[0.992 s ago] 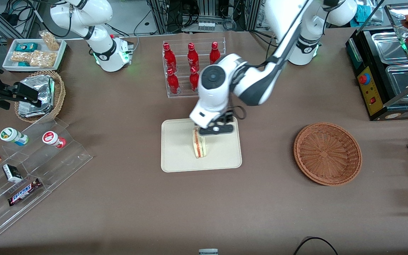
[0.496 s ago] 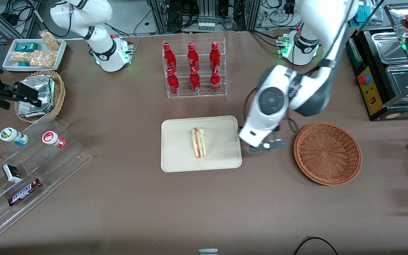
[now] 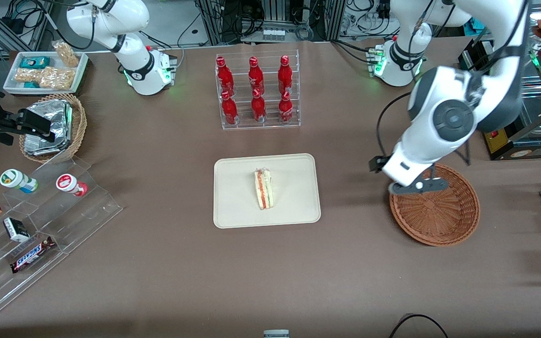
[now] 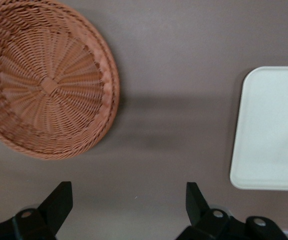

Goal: Place sandwich from basket to tray

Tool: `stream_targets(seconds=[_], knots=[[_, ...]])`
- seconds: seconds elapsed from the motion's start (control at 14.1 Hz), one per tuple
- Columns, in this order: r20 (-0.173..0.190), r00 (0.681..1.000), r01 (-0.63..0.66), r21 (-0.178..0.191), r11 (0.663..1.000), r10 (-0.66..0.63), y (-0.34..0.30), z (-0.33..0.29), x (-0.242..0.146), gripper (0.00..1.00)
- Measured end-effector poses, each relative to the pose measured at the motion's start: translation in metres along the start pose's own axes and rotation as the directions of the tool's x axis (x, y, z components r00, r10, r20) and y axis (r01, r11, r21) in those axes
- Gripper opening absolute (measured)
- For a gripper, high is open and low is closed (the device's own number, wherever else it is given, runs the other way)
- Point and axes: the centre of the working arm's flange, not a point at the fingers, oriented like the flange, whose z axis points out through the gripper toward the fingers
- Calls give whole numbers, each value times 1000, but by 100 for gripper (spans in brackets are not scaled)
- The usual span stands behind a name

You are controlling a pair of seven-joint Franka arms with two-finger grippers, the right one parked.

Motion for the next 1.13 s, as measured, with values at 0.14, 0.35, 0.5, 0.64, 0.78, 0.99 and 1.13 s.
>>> stream_targets(seconds=[0.14, 0.35, 0.5, 0.64, 0.78, 0.99, 1.13], knots=[[9, 1000, -19, -1, 1000, 19, -20, -20, -11, 100], [11, 998, -56, -12, 998, 56, -62, -50, -24, 100], [-6, 996, -88, -19, 996, 88, -84, -66, -30, 100], [-29, 994, -105, -20, 994, 104, -97, -81, -38, 100], [-60, 992, -109, -18, 994, 108, -104, -97, -46, 100], [-117, 989, -91, -17, 996, 89, -116, -125, -53, 100], [-150, 987, -63, -26, 998, 59, -132, -146, -53, 100]])
